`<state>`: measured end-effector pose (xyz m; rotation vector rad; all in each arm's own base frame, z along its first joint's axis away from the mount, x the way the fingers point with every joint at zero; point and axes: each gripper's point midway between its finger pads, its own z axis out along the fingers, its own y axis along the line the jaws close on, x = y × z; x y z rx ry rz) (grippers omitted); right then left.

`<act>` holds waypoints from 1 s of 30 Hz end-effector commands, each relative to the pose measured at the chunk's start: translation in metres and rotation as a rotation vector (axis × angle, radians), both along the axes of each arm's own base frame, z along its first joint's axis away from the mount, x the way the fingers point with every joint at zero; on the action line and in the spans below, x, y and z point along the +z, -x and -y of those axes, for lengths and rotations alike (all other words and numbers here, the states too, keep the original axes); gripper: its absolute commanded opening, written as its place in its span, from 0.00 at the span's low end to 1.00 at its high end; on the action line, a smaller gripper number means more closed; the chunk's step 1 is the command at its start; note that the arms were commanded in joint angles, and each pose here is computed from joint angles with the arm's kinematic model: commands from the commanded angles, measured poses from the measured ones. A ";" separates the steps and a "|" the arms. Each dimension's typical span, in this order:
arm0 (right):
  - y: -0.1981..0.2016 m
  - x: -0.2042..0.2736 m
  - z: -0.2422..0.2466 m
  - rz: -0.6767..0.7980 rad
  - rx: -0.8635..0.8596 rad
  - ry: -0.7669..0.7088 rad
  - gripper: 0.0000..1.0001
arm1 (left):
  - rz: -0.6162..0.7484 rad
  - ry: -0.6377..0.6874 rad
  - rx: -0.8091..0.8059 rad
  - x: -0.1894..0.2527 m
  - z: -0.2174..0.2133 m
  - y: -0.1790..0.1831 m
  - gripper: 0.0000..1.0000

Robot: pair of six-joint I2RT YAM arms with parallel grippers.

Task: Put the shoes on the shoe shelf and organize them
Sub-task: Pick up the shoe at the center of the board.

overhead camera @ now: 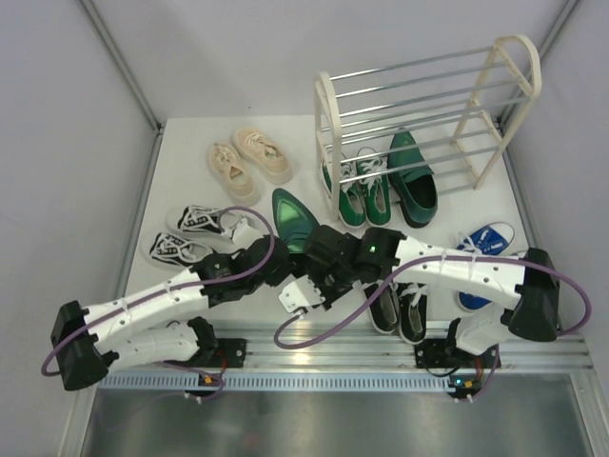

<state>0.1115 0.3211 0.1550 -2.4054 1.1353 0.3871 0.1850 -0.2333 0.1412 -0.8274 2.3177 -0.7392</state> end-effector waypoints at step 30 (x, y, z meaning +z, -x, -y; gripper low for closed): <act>0.052 0.102 0.162 -0.071 0.043 -0.336 0.00 | 0.642 0.231 -0.181 0.104 -0.065 0.029 0.93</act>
